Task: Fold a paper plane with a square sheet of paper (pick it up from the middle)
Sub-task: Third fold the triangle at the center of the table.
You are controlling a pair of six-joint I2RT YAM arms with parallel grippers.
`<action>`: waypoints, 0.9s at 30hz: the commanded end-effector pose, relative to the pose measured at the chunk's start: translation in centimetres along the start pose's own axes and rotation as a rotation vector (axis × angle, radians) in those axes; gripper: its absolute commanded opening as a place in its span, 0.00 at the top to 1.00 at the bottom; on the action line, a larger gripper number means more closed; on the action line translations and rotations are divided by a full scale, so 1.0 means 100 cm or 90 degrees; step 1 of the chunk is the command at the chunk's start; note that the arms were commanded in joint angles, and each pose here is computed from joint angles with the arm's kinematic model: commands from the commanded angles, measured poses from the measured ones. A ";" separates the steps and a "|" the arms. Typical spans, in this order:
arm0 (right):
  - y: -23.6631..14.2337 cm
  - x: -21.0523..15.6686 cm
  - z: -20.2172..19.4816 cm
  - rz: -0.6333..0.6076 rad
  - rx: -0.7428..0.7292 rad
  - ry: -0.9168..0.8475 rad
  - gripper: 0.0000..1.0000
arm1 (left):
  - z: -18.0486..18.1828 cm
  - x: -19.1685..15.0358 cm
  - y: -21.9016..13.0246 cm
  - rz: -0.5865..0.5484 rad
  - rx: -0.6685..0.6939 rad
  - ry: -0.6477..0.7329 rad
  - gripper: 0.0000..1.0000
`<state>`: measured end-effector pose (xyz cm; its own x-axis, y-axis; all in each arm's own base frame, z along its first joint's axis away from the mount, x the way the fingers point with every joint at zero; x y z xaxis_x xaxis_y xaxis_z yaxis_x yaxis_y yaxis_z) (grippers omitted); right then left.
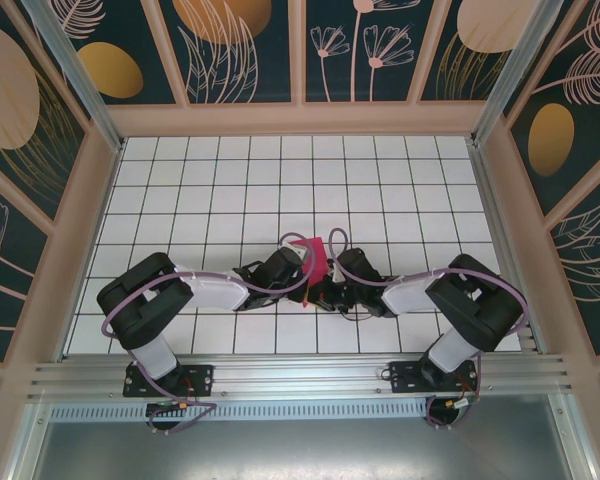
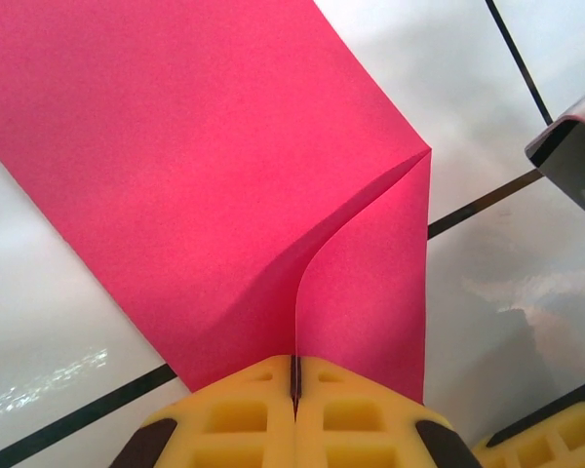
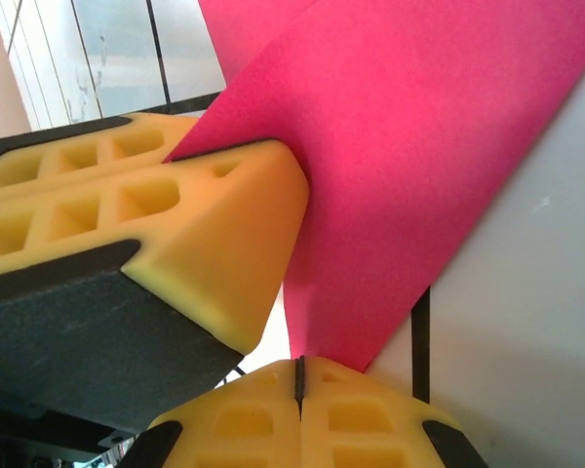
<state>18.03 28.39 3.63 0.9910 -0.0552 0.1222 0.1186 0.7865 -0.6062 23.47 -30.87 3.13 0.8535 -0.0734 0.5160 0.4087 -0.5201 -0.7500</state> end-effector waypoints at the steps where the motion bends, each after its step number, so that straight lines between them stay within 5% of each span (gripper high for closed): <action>1: 0.002 -0.002 0.002 -0.003 0.006 0.007 0.96 | 0.001 -0.004 -0.001 0.010 -0.006 -0.008 1.00; 11: 0.014 -0.017 -0.033 0.024 -0.063 0.047 0.96 | 0.000 -0.004 0.000 0.012 -0.006 -0.007 1.00; 27: 0.006 -0.010 0.002 0.011 -0.013 0.010 0.96 | -0.002 -0.001 -0.002 0.008 -0.007 -0.007 0.99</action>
<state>17.39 28.49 3.49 0.9920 -0.0645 0.1089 0.1188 0.7710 -0.6256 23.44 -30.89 3.12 0.8555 -0.0742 0.5125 0.4041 -0.5233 -0.7503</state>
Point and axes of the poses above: each hand's point on the last joint's axis, 136 mm out from that joint toward the fingers, its own y axis out along the fingers, its own z axis along the line the jaws close on, x = y × z, the point moved 2 cm from there along -y, back along the fingers, and after that the axes turned 7 degrees about -y, right-handed, at the moved point
